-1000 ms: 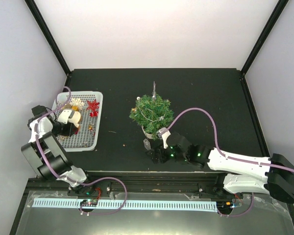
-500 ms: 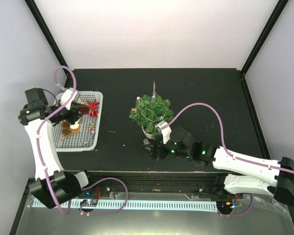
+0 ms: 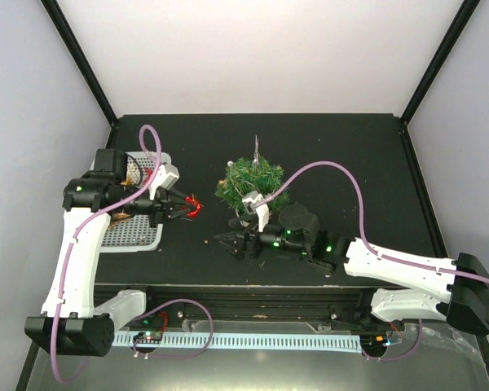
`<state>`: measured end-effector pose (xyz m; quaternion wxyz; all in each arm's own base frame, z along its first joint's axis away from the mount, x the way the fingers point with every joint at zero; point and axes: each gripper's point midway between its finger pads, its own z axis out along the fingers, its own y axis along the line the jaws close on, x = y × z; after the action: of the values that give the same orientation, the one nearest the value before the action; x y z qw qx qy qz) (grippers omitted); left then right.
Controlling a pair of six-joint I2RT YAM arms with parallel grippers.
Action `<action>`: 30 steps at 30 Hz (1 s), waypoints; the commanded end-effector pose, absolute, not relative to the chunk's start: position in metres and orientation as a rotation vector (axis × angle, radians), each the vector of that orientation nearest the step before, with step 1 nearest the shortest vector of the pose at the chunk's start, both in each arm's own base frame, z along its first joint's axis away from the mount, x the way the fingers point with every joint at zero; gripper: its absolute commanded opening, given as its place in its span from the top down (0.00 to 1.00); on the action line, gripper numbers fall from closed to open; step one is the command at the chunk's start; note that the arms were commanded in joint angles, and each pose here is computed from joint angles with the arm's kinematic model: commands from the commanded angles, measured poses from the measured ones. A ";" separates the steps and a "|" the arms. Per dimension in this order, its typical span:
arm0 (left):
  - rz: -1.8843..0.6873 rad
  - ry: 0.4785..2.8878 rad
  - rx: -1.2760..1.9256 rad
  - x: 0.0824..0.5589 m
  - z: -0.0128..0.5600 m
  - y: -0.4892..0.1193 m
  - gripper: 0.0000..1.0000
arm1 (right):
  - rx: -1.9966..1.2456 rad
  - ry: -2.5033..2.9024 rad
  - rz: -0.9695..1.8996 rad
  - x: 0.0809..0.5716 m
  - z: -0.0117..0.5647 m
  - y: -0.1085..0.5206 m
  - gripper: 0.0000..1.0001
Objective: Decorate the small christmas tree
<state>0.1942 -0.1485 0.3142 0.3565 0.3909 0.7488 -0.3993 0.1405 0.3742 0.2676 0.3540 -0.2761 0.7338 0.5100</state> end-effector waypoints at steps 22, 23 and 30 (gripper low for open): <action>-1.224 1.729 1.118 0.111 0.339 -0.176 0.76 | -0.552 1.657 1.953 0.112 0.329 0.403 0.13; -1.208 1.720 1.129 0.110 0.339 -0.176 0.77 | -0.543 1.661 1.983 0.111 0.331 0.406 0.13; -1.059 1.747 1.118 0.113 0.331 -0.169 0.78 | -0.453 1.675 2.078 0.111 0.330 0.404 0.13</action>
<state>0.1093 -0.1710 0.3322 0.3753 0.4382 0.6865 -0.4425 0.1198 0.4111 0.3035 0.2217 -0.1706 0.6429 0.7130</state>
